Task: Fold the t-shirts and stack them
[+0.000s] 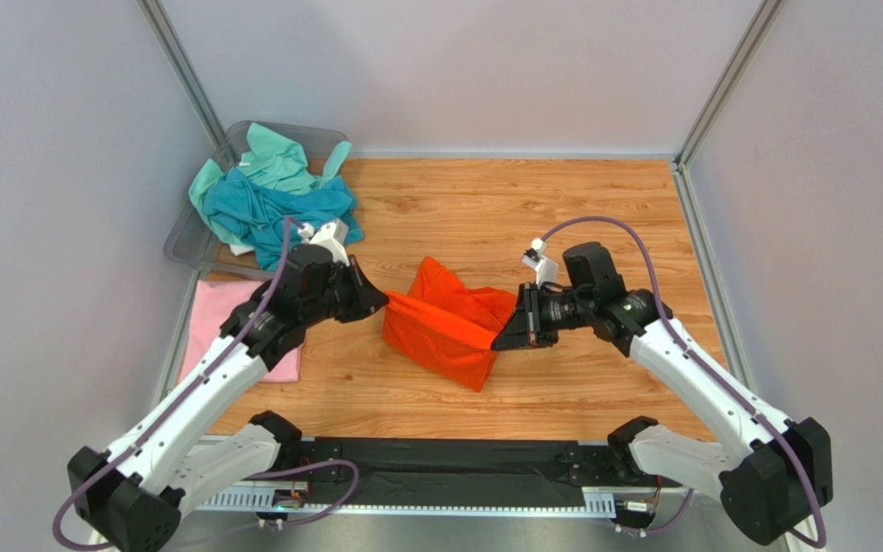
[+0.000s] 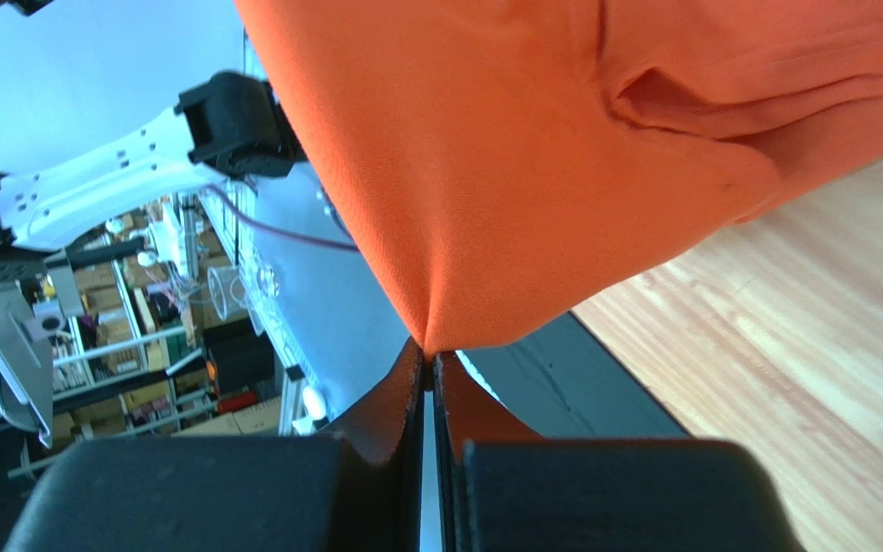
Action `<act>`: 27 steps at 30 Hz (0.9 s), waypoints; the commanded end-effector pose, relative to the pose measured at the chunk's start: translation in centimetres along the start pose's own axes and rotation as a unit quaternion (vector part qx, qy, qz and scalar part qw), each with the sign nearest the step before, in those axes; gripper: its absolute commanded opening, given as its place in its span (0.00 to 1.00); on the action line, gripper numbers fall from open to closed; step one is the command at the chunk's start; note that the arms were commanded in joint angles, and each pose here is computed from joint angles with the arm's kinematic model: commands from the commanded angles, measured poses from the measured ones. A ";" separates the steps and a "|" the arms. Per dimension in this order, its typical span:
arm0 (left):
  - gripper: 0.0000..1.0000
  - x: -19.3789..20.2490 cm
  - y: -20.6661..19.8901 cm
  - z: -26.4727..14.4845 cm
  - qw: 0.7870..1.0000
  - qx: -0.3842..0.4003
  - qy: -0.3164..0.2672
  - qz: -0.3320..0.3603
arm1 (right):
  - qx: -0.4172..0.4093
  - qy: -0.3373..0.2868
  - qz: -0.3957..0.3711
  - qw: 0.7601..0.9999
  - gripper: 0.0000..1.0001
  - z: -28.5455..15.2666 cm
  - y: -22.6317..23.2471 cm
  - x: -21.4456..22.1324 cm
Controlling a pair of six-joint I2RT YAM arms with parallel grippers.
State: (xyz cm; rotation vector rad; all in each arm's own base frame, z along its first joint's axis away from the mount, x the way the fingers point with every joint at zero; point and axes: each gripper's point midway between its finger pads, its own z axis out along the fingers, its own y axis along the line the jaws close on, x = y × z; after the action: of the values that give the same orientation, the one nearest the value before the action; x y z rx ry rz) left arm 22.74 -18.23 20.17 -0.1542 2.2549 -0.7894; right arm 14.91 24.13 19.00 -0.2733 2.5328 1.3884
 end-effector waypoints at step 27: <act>0.00 -8.0 0.5 16.8 0.990 -0.122 0.022 0.070 | 0.049 -0.057 0.116 0.990 0.00 0.8 -13.1 -11.5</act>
State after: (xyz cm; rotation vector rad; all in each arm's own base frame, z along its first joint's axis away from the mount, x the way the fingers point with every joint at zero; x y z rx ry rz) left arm 37.50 -24.55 14.85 -0.0787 2.4133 -0.5208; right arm 27.79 18.77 11.72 0.1562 2.6232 1.3349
